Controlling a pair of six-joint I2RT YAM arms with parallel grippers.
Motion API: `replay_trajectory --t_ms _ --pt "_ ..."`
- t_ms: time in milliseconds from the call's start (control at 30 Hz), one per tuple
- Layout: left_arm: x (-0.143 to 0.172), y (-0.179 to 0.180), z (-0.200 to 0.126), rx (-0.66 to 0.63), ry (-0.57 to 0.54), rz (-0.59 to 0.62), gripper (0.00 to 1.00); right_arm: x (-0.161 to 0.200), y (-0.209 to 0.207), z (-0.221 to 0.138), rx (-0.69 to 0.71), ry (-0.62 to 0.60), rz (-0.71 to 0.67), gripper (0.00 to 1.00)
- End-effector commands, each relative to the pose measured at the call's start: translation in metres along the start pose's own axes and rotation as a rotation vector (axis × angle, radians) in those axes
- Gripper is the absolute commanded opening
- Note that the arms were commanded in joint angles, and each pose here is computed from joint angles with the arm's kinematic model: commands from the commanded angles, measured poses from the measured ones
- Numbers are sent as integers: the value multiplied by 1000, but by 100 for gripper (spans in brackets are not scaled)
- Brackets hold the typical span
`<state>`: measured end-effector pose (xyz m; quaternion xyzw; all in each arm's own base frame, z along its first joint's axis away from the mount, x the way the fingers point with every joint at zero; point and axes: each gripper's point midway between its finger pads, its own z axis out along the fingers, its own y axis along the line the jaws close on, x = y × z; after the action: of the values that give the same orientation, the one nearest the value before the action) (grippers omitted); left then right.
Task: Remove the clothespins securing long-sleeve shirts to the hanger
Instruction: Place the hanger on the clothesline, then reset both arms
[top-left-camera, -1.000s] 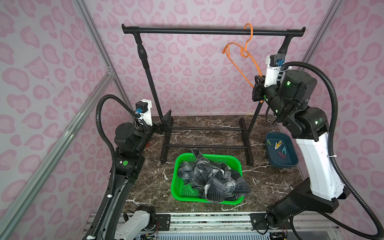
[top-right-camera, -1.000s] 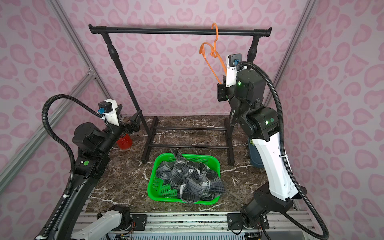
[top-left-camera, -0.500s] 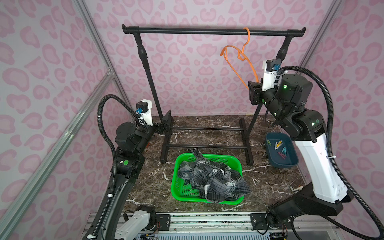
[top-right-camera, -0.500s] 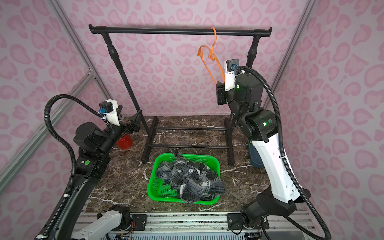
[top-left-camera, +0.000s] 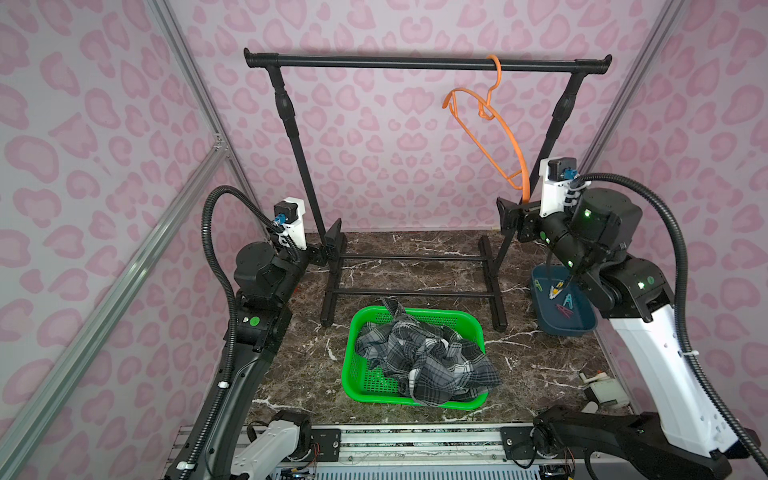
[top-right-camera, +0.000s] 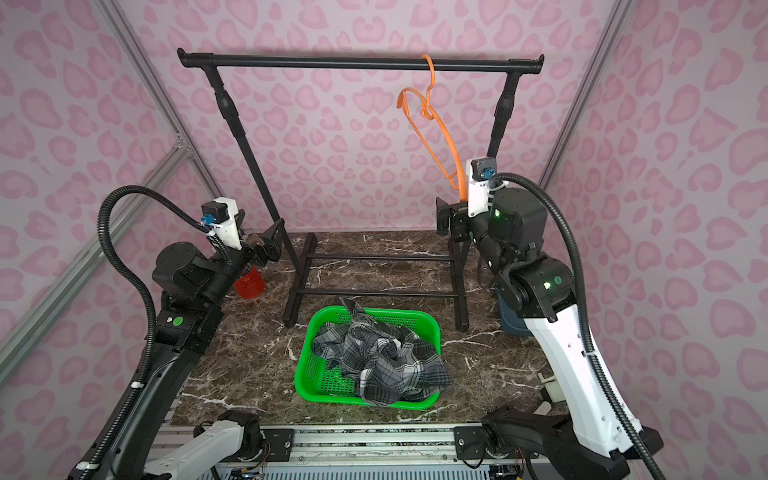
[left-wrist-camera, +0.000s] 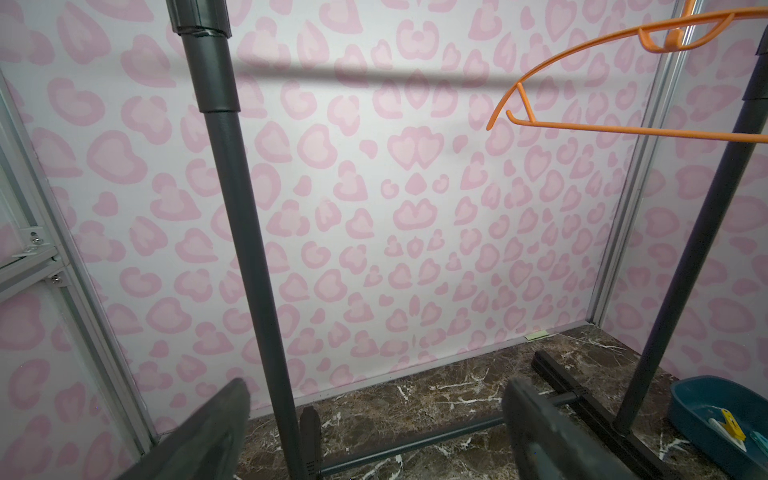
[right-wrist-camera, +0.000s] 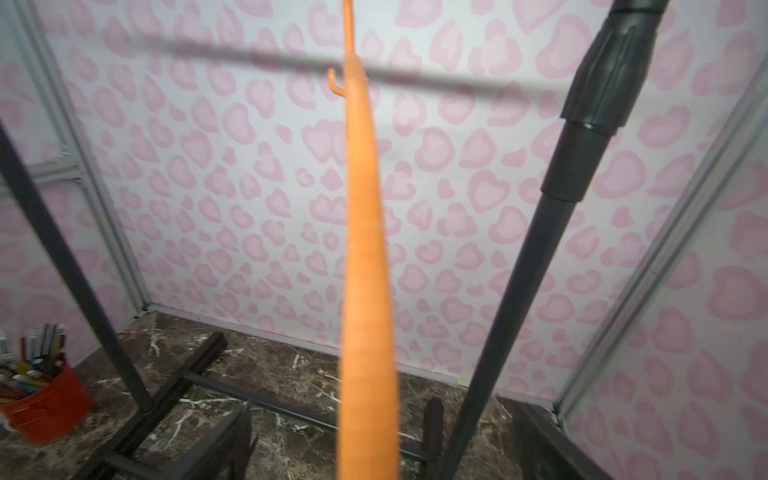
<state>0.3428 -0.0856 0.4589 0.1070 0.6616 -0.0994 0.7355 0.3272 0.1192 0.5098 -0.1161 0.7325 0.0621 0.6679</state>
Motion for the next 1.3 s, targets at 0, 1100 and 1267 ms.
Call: replay_trajectory --t_ms 0,1100,1267 --pt "-13 7 0 -38 -63 11 97 -20 18 -21 -130 -137 1 99" --pt "202 103 -29 -412 138 -76 97 361 -122 35 380 108 129 99" --pt "239 110 -33 -443 209 -62 97 385 -114 43 331 108 87 99"
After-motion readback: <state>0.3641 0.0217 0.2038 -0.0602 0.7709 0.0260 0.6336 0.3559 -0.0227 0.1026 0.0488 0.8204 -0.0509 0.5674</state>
